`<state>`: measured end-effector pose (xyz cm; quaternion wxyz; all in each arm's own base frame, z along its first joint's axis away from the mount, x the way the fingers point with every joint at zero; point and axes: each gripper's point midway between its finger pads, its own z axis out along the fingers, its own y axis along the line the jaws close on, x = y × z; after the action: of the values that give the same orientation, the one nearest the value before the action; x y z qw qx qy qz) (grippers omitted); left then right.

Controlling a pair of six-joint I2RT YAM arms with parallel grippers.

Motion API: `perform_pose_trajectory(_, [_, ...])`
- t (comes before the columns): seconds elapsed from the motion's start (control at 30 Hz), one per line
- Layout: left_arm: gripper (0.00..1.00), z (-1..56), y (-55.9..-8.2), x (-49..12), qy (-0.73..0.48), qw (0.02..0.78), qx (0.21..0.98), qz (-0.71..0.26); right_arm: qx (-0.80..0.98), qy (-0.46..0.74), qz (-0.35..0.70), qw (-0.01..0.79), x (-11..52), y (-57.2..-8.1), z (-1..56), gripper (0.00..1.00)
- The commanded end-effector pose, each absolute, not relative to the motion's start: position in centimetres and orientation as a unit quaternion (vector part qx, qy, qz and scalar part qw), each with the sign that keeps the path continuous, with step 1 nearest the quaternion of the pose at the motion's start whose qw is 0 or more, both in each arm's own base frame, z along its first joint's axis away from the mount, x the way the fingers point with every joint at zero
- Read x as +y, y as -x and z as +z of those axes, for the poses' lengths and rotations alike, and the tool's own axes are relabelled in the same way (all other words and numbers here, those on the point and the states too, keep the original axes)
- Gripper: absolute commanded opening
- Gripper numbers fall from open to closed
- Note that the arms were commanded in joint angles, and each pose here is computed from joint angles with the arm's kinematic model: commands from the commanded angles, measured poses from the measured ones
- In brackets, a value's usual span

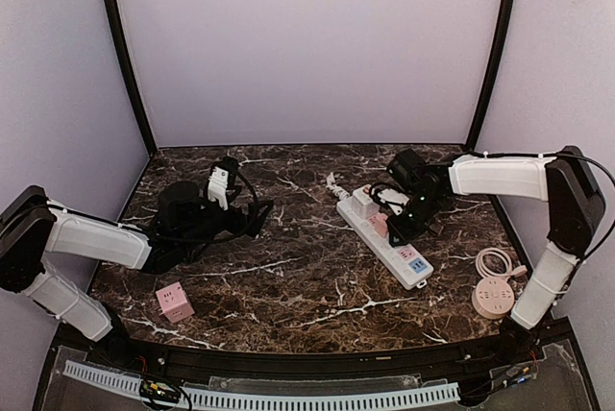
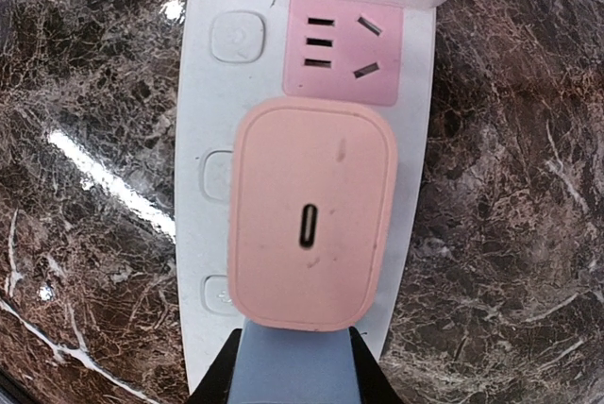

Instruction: Insert the plug

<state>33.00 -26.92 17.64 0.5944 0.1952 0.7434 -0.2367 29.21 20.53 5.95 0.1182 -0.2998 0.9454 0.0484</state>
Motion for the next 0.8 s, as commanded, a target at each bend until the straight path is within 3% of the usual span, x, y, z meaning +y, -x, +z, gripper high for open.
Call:
perform_pose_trajectory(0.0, [0.98, 18.3, -32.8, -26.6, -0.190, 0.602, 0.736, -0.243, 0.947, 0.301, 0.039, 0.110, 20.6, -29.5, 5.4, 0.00])
perform_pose_trajectory(0.77, [0.98, 18.3, -32.9, -26.4, -0.188, 0.604, 0.737, -0.239, 0.950, 0.304, -0.006, 0.074, 21.2, -28.5, 1.5, 0.00])
